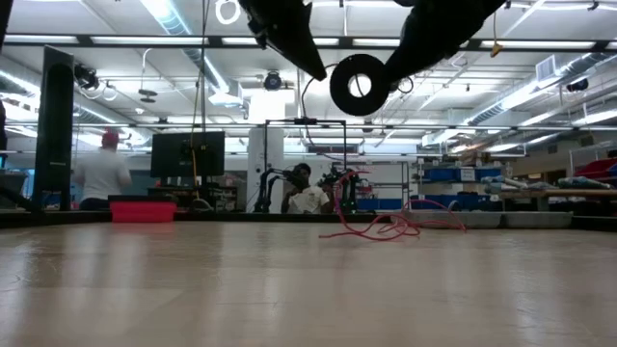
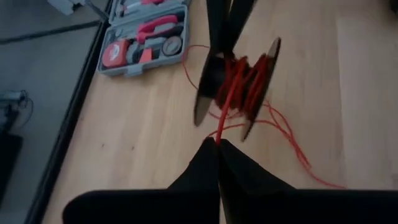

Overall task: Coil cords
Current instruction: Coil the red wire onto the black spool

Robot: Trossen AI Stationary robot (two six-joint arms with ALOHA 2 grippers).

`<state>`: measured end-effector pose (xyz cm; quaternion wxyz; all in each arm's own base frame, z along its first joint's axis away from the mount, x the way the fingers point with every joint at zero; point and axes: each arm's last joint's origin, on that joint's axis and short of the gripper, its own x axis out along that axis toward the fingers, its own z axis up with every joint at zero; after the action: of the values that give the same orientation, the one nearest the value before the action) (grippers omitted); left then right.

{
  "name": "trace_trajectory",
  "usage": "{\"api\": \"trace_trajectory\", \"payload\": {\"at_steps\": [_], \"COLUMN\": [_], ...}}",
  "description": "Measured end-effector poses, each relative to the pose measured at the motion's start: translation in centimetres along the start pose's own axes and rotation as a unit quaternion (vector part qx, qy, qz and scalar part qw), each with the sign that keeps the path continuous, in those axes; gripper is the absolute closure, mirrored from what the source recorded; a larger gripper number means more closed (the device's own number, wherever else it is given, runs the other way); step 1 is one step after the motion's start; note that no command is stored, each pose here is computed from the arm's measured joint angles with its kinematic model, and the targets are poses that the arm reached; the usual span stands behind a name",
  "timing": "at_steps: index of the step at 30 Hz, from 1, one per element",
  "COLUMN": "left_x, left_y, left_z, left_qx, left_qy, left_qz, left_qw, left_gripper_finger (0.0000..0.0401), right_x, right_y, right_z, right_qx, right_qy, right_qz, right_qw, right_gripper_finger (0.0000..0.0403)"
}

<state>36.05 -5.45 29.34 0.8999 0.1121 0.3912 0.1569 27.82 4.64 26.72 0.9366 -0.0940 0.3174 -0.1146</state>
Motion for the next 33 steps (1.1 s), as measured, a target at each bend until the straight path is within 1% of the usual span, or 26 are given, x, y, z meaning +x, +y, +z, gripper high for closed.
{"api": "trace_trajectory", "payload": {"at_steps": [6, 9, 14, 17, 19, 26, 28, 33], "left_x": [0.5, 0.8, 1.5, 1.9, 2.3, 3.3, 3.5, 3.6], "left_y": [-0.4, -0.8, -2.5, -3.4, -3.9, -4.4, -4.4, -4.3], "left_z": [-0.4, -0.6, -1.3, -1.9, -2.5, -4.2, -4.4, -4.6], "left_qx": [0.03, 0.042, 0.068, 0.094, 0.102, 0.078, 0.063, 0.034], "left_qy": [-0.008, -0.021, -0.073, -0.108, -0.123, -0.143, -0.149, -0.15], "left_qz": [-0.007, -0.024, -0.049, -0.062, -0.064, -0.066, -0.067, -0.041], "left_qw": [0.999, 0.999, 0.994, 0.988, 0.985, 0.984, 0.985, 0.987], "left_gripper_finger": [0.0401, 0.0401, 0.0401, 0.04, 0.04, 0.04, 0.04, 0.039], "right_x": [-1.4, -2.5, -4.0, -4.4, -4.4, -4.3, -4.3, -4.3], "right_y": [-0.5, -0.9, -1.5, -1.5, -1.4, -1.4, -1.4, -1.6], "right_z": [0.4, 0.6, 0.6, 0.5, 0.4, 0.3, 0.4, 0.5], "right_qx": [0.009, 0.019, 0.033, 0.033, 0.033, 0.039, 0.046, 0.063], "right_qy": [-0.019, -0.029, -0.035, -0.034, -0.029, -0.025, -0.027, -0.031], "right_qz": [0.031, 0.042, 0.077, 0.095, 0.102, 0.116, 0.117, 0.113], "right_qw": [0.999, 0.999, 0.996, 0.994, 0.994, 0.992, 0.992, 0.991], "right_gripper_finger": [0.0403, 0.0403, 0.0403, 0.0403, 0.0403, 0.0403, 0.0402, 0.0402]}}
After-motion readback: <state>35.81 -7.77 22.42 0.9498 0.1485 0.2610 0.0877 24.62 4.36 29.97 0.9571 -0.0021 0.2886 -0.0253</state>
